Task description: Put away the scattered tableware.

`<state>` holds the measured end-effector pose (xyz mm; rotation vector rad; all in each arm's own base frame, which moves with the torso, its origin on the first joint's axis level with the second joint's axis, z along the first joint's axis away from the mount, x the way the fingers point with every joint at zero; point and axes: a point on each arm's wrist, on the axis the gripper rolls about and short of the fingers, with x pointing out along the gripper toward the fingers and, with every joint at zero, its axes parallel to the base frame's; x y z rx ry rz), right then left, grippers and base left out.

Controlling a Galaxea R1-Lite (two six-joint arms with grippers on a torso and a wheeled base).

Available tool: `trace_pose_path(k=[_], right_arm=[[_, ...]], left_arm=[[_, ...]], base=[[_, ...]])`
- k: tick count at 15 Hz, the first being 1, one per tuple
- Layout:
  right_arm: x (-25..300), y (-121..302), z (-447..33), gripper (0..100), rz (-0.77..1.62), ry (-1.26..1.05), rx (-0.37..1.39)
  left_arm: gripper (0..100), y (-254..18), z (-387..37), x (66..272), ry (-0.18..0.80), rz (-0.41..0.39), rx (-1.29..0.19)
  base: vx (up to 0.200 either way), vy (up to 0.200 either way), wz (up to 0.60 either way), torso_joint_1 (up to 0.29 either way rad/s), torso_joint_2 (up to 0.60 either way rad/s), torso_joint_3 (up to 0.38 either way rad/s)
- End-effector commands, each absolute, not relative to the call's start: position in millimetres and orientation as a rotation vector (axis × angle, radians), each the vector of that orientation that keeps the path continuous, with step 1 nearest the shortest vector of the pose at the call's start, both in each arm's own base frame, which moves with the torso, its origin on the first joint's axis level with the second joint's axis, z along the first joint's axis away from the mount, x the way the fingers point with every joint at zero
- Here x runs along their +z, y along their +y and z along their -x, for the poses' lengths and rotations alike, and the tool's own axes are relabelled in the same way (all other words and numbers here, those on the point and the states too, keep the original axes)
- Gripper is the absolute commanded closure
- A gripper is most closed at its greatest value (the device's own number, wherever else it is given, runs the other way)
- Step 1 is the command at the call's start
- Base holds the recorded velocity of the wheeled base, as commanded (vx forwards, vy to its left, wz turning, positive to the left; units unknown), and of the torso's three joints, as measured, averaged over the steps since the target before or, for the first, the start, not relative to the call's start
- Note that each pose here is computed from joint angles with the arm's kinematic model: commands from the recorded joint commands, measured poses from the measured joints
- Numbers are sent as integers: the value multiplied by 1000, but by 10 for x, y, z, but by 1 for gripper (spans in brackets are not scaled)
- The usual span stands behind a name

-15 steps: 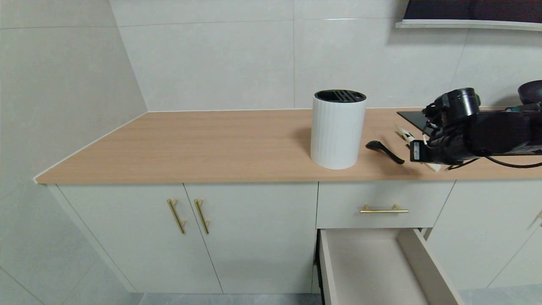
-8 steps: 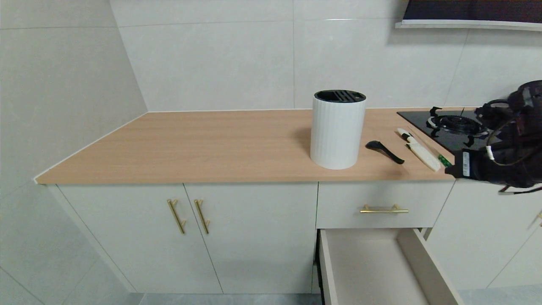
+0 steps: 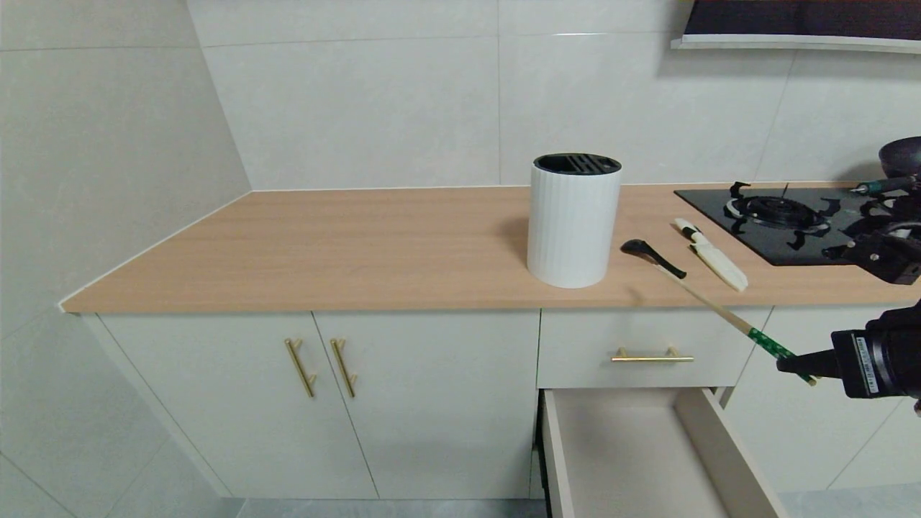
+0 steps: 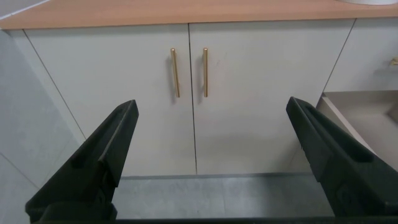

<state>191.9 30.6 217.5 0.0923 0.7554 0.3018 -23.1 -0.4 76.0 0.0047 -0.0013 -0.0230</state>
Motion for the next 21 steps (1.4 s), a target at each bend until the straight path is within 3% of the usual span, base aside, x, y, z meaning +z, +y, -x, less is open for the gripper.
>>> trace_pose_path(k=[1,12,21], right_arm=[[2125,386,-1862,100,-72,773,346],[1887,601,-1893,100,-24,879,435],[1810,641,-1933,100,-14,916,443]], left_arm=[[0,-4,230,760,0,-5,-23],[0,-4,230,760,0,-5,-23],[0,-4,230,760,0,-5,-23]], base=[[0,0,0,0,0,0],[0,0,0,-7,17,11],[0,0,0,-169,443,269]])
